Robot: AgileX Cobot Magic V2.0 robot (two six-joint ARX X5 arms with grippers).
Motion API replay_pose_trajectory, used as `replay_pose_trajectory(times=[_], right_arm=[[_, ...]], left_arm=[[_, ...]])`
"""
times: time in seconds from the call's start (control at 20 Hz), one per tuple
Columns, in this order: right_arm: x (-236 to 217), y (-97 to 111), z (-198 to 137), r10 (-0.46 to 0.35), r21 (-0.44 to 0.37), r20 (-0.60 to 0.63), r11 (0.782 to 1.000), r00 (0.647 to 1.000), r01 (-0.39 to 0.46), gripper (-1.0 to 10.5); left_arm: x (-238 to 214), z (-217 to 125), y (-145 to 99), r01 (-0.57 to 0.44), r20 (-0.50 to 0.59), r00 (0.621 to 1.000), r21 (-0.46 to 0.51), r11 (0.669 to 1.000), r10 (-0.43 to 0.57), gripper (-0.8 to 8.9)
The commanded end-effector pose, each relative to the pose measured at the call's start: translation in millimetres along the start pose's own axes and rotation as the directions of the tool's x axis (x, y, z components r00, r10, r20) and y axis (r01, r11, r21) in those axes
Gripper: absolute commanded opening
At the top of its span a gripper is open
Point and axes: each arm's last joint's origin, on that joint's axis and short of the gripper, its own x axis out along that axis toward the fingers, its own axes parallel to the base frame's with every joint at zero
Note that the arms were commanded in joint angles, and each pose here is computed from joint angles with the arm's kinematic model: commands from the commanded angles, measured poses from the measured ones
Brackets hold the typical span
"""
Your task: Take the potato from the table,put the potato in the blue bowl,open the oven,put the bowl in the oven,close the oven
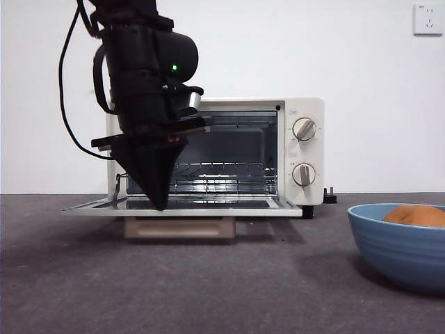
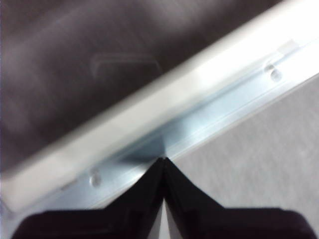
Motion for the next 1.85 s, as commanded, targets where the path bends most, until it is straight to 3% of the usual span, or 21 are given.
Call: replay_pose_trajectory(times=[0.05,0.4,0.65,0.8,0.95,1.0,1.05,1.15,1.25,1.45,1.6,1.7,1.75,1.85], right_arm=[[-2.9,-1.7,-2.5,-0.012,-0.007,-0.009,1.000,1.000,0.012,-0.1],[-2.7,-1.6,-2.5,-0.012,-0.008,-0.010,1.000,1.000,0.012,-0.1],[-1.7,-1.4,-2.2,-0.013,-0.009,-0.014,1.000,1.000,0.012,-0.1],[4.2,0.3,0.6,-0.022,-0.092,-0.034,0.996,0.999,0.018,-0.1],[23.7,2.4,2.6,-0.036,-0.091,-0.109,0.996,0.993,0.026,-0.1],[33.1,2.3,2.1,-0.054,-0.070,-0.142,0.997,0.988,0.045,0.2],[45.7,1.4,0.1,-0.078,-0.039,-0.185,0.997,0.980,0.072,1.2],[70.8,-2.9,-7.9,-0.132,-0.024,-0.273,0.991,0.953,0.130,2.9],[94.9,-10.3,-20.9,-0.195,-0.035,-0.358,0.980,0.913,0.195,3.2],[132.2,-24.7,-41.3,-0.365,-0.065,-0.449,0.924,0.816,0.378,3.3],[152.6,-24.6,-40.7,-0.411,-0.102,-0.503,0.902,0.760,0.420,4.7],[169.4,-25.3,-39.3,-0.476,-0.152,-0.521,0.868,0.708,0.472,4.7],[178.6,-26.5,-38.6,-0.522,-0.185,-0.520,0.841,0.675,0.508,4.7],[193.1,-32.4,-36.7,-0.550,-0.220,-0.556,0.820,0.623,0.528,4.7]], left_arm=[[14.1,-4.0,1.3,-0.009,-0.034,0.999,-0.009,1.000,0.009,-0.06],[-6.8,-8.9,-2.0,0.038,-0.017,0.999,-0.001,0.999,-0.038,-0.06],[-88.7,-28.7,-10.4,0.113,0.181,0.976,0.039,0.993,-0.118,-0.06],[-152.4,-59.7,-12.5,0.113,0.337,0.933,0.067,0.991,-0.129,-0.06],[-208.8,-103.0,-13.3,0.109,0.478,0.867,0.093,0.990,-0.141,-0.06],[-221.9,-115.9,-13.3,0.106,0.512,0.847,0.101,0.989,-0.143,-0.06],[-235.3,-130.9,-13.1,0.101,0.547,0.825,0.105,0.989,-0.142,-0.06],[-252.4,-157.6,-12.5,0.094,0.575,0.806,0.110,0.989,-0.141,-0.06],[-262.2,-182.5,-11.6,0.093,0.567,0.812,0.108,0.990,-0.138,-0.05],[-274.1,-222.0,-8.4,0.049,0.562,0.824,0.068,0.996,-0.079,-0.05],[-283.0,-240.1,-7.9,0.058,0.609,0.789,0.059,0.997,-0.082,-0.06],[-287.8,-251.0,-7.0,0.045,0.638,0.768,0.046,0.998,-0.065,-0.05],[-290.4,-257.4,-6.3,0.035,0.655,0.754,0.037,0.999,-0.050,-0.05],[-294.3,-268.1,-4.6,0.001,0.682,0.731,0.009,1.000,-0.007,-0.06]])
